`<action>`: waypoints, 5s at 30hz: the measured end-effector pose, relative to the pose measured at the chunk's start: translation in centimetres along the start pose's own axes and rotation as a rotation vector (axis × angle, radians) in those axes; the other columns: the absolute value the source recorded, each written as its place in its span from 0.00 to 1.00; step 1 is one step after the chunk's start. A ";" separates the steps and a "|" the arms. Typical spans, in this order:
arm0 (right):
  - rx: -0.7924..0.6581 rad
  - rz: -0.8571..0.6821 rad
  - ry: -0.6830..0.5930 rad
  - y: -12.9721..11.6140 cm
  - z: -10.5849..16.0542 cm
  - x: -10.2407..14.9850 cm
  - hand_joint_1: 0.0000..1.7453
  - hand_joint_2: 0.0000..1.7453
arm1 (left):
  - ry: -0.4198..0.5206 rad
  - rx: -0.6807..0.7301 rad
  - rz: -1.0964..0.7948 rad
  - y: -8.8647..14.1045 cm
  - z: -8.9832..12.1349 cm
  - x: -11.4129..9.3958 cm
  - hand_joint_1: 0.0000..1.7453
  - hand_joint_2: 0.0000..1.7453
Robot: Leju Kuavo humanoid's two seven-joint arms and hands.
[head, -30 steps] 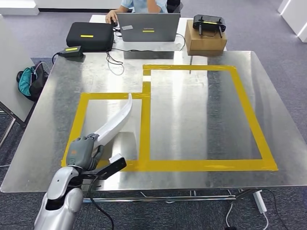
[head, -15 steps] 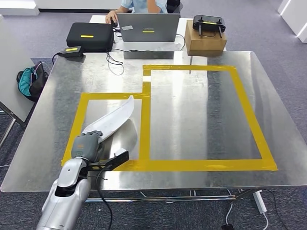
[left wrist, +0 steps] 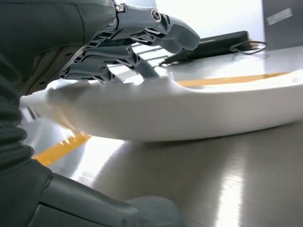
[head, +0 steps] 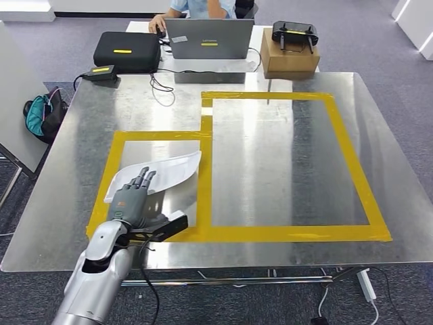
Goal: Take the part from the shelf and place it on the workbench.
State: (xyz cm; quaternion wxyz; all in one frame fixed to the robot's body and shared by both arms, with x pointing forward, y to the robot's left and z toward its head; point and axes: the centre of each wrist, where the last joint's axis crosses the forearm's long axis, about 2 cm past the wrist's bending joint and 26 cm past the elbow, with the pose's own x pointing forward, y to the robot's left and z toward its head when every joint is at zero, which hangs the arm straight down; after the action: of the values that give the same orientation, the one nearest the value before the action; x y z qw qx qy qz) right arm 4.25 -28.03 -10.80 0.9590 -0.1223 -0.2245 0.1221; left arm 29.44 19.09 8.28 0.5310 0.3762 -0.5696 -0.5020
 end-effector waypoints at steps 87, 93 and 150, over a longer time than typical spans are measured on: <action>-0.007 -0.189 0.050 3.1 1.1 1.2 0.00 0.00 | 1.320 0.051 1.225 -18.3 24.7 -10.7 0.00 0.00; 0.004 -0.159 0.035 3.1 1.0 1.3 0.00 0.00 | 1.283 -0.012 1.252 -18.6 24.6 -10.2 0.00 0.00; 0.037 -0.082 0.026 2.5 0.7 1.0 0.00 0.00 | 1.225 -0.099 1.307 -19.1 24.5 -8.4 0.00 0.00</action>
State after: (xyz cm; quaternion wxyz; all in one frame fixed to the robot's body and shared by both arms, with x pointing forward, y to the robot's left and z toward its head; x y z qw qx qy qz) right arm 4.31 -25.24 -10.52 0.9682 -0.0966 -0.2144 0.0853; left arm 4.62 27.32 -10.55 0.9374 0.1552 -0.2643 0.1654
